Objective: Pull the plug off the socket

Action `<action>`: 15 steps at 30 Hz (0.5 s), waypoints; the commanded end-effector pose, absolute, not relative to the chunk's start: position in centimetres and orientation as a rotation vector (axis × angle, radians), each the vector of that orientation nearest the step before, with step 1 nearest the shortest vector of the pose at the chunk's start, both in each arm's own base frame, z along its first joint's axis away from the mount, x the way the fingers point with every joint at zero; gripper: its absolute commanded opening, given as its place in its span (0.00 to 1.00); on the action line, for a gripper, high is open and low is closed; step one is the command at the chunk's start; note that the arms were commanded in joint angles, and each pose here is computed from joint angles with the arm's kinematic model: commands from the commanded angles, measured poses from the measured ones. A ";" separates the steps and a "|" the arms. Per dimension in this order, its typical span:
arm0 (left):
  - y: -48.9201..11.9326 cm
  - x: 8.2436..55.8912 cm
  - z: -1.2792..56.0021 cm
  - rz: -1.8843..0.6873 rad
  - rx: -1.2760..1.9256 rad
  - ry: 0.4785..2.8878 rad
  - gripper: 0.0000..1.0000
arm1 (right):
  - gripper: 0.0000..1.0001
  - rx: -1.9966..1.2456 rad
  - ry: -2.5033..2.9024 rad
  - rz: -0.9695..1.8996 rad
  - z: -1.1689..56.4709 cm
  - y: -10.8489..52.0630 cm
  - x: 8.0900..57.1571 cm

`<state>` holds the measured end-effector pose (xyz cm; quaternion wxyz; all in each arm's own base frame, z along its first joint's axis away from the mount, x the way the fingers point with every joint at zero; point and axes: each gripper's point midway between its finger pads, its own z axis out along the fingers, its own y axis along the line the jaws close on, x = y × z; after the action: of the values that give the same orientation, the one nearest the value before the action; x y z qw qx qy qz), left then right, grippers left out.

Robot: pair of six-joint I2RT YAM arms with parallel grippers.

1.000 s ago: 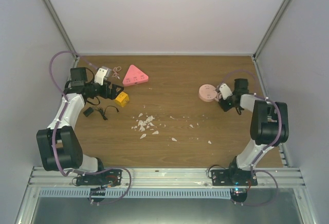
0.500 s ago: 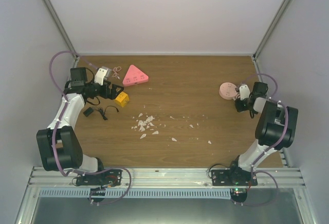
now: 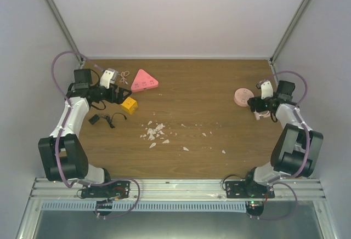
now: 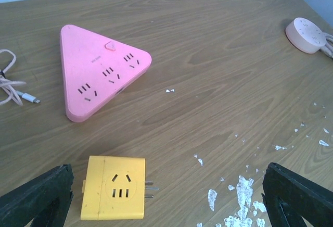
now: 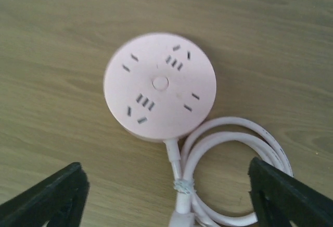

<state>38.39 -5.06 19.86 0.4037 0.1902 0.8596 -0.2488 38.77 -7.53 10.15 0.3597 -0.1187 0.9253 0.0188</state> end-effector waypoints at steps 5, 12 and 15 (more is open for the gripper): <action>-3.9 39.4 24.4 -0.538 0.497 2.134 0.99 | 0.99 -0.403 2.208 0.179 19.1 -4.7 39.8; -1.1 40.2 28.6 -0.538 0.410 2.093 0.99 | 1.00 -0.478 2.060 0.261 26.0 -1.6 39.7; 0.5 40.1 29.6 -0.507 0.346 2.073 0.99 | 1.00 -0.502 2.021 0.290 27.5 -0.2 39.2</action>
<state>40.46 -0.96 28.65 0.4639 0.1721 0.8451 -0.2025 40.40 -2.84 25.38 0.4869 -0.1928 0.8485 0.0762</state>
